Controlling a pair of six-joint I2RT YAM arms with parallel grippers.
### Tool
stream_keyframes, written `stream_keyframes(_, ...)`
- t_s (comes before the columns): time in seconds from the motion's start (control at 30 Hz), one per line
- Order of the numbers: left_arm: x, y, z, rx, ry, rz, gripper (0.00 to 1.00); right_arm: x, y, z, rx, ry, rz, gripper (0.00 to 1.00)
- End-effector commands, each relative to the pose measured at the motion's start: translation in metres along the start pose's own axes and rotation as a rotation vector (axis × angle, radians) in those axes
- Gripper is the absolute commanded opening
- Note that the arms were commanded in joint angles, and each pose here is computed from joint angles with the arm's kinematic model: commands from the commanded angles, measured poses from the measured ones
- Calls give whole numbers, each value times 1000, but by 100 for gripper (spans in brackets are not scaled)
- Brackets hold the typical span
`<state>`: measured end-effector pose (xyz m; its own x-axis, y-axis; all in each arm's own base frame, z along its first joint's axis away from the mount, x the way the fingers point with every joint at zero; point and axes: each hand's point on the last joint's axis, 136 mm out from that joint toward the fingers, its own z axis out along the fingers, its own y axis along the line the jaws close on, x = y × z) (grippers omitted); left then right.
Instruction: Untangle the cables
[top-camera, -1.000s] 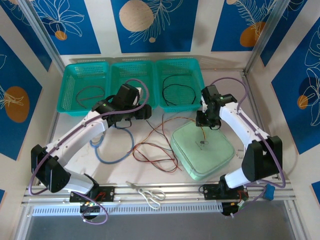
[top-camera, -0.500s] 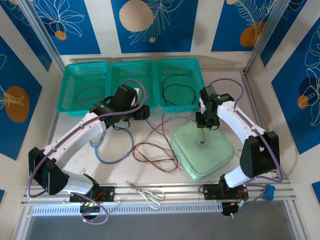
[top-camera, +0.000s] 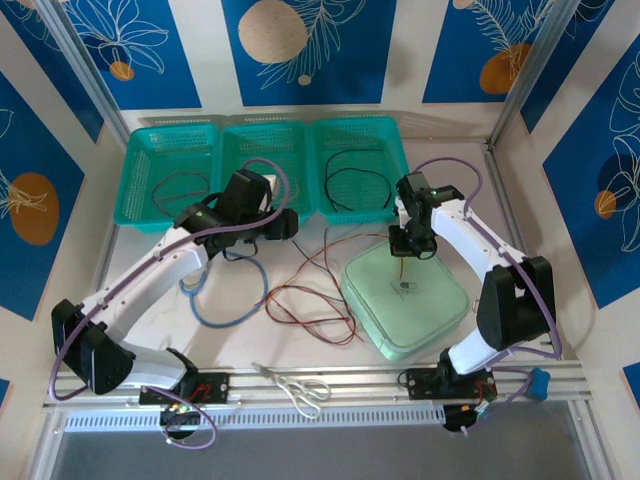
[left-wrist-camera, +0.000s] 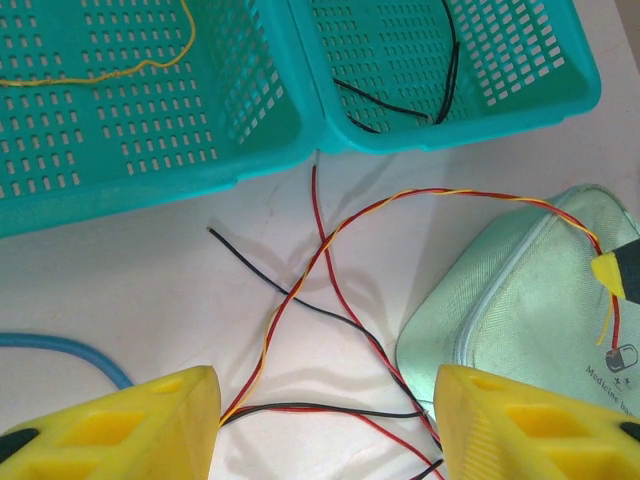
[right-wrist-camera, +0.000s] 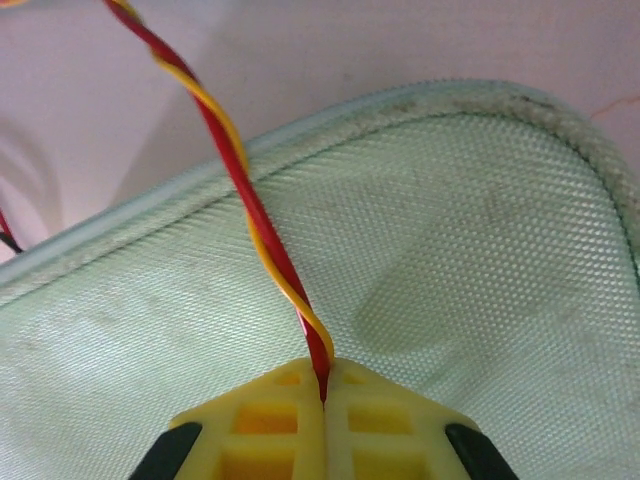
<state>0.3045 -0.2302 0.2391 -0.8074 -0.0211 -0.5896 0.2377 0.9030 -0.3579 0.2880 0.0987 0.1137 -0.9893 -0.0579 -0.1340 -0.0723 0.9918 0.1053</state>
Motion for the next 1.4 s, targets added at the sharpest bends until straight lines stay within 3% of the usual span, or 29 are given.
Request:
stream_keyframes(0.0,-6,1,-13,7,-33,8,58,-8,19,-46,-80,-91,-10,0)
stream_keyframes(0.23,-17,-7,-21,43,-62,50,58,-16,71,-127,-391,-228,0,0)
stream_keyframes(0.43,-22,-22,-29,115,-66,64,58,-17,117,-156,-599,-253,-24,0)
stream_keyframes(0.77,-15,-55,-36,298,-24,80,52,-31,162,-141,-702,-215,-42,0)
stream_keyframes(1.37,16,-109,-21,531,70,151,44,-46,185,-130,-764,-206,-95,0)
